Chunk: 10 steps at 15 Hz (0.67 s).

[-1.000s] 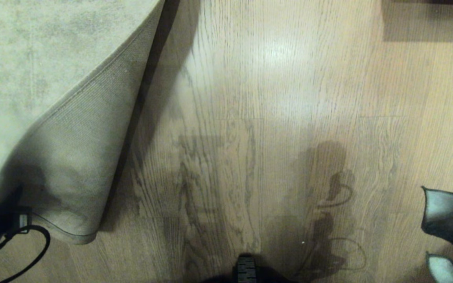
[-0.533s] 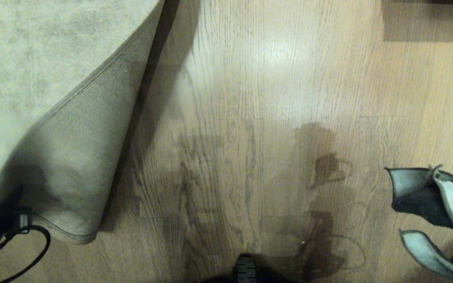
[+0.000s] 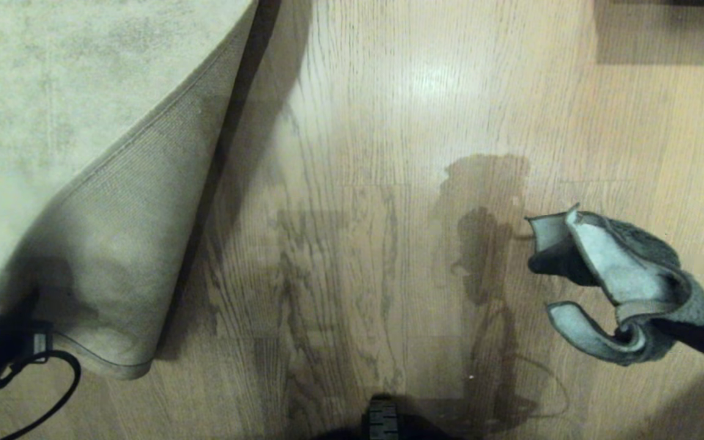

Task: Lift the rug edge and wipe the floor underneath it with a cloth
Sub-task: Wipe the floor under the carpet with a rag

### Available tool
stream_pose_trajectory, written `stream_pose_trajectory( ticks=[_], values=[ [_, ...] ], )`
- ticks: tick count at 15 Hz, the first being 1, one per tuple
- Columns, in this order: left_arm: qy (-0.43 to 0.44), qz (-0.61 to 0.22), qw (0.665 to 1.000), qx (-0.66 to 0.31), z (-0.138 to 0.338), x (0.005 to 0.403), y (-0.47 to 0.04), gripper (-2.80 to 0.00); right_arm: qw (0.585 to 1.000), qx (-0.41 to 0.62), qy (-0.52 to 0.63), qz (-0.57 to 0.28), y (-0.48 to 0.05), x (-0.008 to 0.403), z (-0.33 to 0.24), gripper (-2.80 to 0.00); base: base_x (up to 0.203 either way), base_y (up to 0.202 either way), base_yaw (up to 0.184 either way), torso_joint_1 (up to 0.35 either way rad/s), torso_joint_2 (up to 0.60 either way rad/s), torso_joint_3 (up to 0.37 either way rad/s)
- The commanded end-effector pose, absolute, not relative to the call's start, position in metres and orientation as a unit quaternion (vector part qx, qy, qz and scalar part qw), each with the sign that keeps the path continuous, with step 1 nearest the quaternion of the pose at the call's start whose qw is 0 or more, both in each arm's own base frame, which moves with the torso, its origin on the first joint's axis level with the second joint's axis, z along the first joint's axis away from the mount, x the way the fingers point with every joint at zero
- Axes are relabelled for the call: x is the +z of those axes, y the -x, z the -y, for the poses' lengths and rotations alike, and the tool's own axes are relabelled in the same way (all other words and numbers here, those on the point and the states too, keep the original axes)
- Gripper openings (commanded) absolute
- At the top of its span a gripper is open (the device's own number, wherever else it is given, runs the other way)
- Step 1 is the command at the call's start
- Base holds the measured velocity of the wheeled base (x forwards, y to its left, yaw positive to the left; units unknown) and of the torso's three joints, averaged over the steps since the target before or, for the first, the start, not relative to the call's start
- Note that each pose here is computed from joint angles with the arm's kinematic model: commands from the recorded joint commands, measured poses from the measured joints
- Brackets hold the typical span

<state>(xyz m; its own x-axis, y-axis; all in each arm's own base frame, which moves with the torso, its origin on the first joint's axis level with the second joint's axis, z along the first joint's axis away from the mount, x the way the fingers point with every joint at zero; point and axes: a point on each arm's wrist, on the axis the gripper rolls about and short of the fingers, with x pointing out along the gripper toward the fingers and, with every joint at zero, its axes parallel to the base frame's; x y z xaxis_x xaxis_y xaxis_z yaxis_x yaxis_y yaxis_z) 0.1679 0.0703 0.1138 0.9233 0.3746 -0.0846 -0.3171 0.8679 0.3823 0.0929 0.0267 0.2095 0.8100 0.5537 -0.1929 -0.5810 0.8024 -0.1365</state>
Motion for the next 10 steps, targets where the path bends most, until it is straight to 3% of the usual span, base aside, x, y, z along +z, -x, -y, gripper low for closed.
stream_pose_trajectory(
  ticks=[1, 10],
  values=[
    [-0.190, -0.056, 0.963, 0.182, -0.070, 0.118, -0.169, -2.80, 0.924, 0.355, 0.097, -0.104, -0.116, 0.205, -0.045, -2.80, 0.000, 0.000, 0.000, 0.000, 0.00, 0.000],
    [-0.191, -0.054, 0.963, 0.184, -0.070, 0.119, -0.168, -2.80, 0.869, 0.470, 0.123, -0.096, -0.186, 0.181, -0.149, -2.80, 0.000, 0.000, 0.000, 0.000, 0.00, 0.000]
  ],
)
